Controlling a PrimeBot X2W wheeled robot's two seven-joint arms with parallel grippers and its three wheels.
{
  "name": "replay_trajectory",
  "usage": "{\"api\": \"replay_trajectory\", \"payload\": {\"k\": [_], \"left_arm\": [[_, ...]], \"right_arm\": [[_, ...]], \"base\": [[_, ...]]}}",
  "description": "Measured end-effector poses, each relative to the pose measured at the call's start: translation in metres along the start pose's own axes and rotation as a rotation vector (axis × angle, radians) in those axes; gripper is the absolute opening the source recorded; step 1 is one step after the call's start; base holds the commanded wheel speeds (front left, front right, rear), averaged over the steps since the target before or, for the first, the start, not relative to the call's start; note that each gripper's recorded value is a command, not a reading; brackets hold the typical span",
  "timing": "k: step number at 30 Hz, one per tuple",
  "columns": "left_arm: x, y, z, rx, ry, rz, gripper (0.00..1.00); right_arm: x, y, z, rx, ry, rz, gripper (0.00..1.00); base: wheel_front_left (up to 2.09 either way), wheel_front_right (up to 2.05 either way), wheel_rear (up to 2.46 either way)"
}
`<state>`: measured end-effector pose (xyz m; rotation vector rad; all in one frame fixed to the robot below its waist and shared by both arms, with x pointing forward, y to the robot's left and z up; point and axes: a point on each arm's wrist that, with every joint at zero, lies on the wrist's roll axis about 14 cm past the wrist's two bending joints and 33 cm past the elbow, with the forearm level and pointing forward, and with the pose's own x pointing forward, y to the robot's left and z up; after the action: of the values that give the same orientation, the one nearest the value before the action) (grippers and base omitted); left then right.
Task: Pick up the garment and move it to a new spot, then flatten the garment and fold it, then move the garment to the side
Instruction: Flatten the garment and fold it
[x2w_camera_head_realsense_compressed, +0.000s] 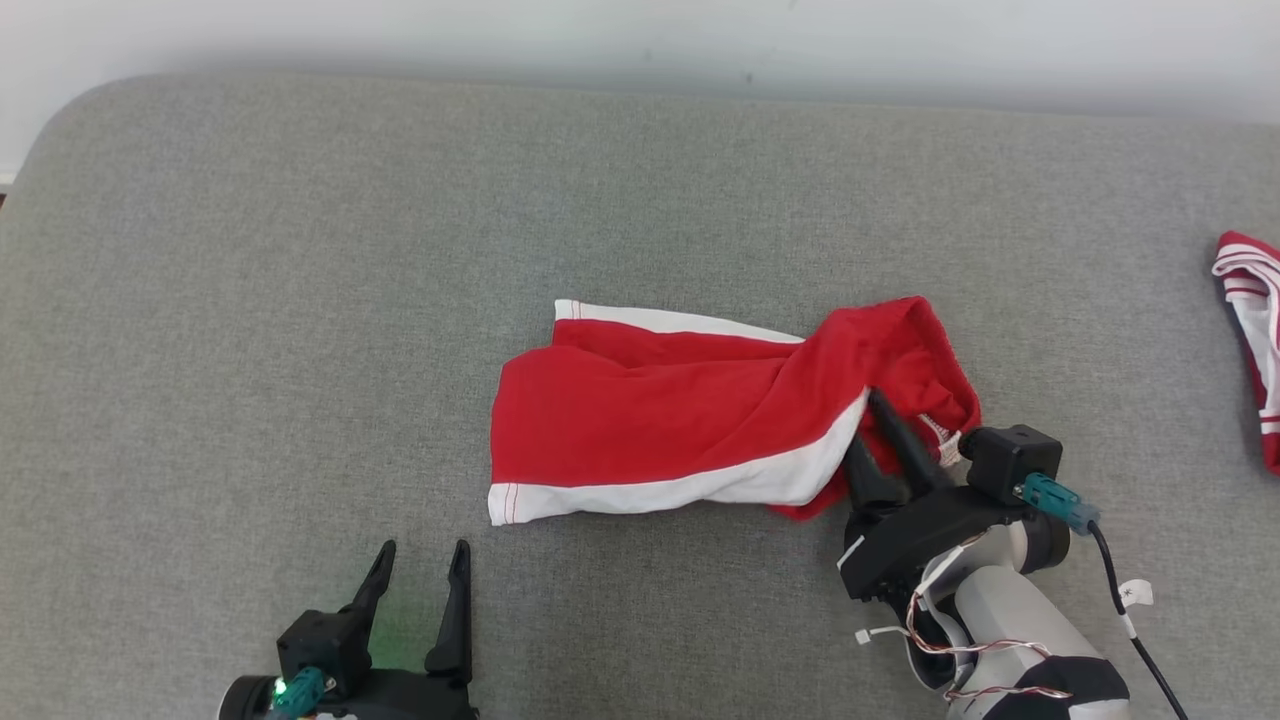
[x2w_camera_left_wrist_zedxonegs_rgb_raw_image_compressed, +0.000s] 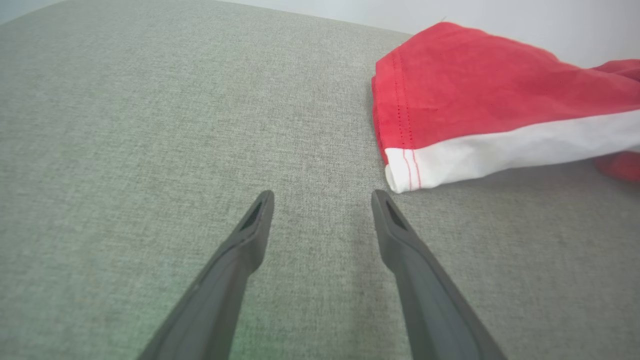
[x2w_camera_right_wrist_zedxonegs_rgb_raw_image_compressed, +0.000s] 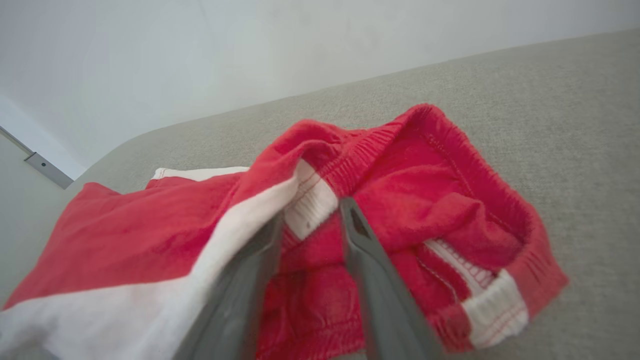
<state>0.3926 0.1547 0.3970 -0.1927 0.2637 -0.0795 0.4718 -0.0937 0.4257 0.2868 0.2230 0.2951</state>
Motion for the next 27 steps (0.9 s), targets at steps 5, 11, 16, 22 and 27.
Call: {"api": "replay_trajectory", "payload": {"k": [5,11,16,22,27], "left_arm": [[0.004,0.0,0.0,-0.001,0.001,-0.001,1.0],[0.005,0.001,-0.002,-0.002,0.006,0.001,1.0],[0.007,-0.002,-0.003,-0.002,0.011,-0.007,1.0],[0.011,-0.005,-0.002,0.001,0.008,-0.019,1.0],[0.01,-0.005,-0.003,0.002,0.012,-0.019,1.0]], "right_arm": [[0.007,0.004,0.0,0.009,0.0,0.018,0.0],[0.005,-0.003,0.002,0.01,-0.008,0.004,0.0],[0.0,-0.011,-0.001,0.021,-0.001,-0.018,0.0],[0.002,-0.002,-0.005,0.069,0.003,-0.007,1.0],[0.006,0.004,-0.005,0.091,0.0,0.007,1.0]], "base": [[0.0,0.0,0.0],[0.0,0.0,0.0],[0.0,0.0,0.0],[0.0,0.0,0.0],[0.0,0.0,0.0]]}}
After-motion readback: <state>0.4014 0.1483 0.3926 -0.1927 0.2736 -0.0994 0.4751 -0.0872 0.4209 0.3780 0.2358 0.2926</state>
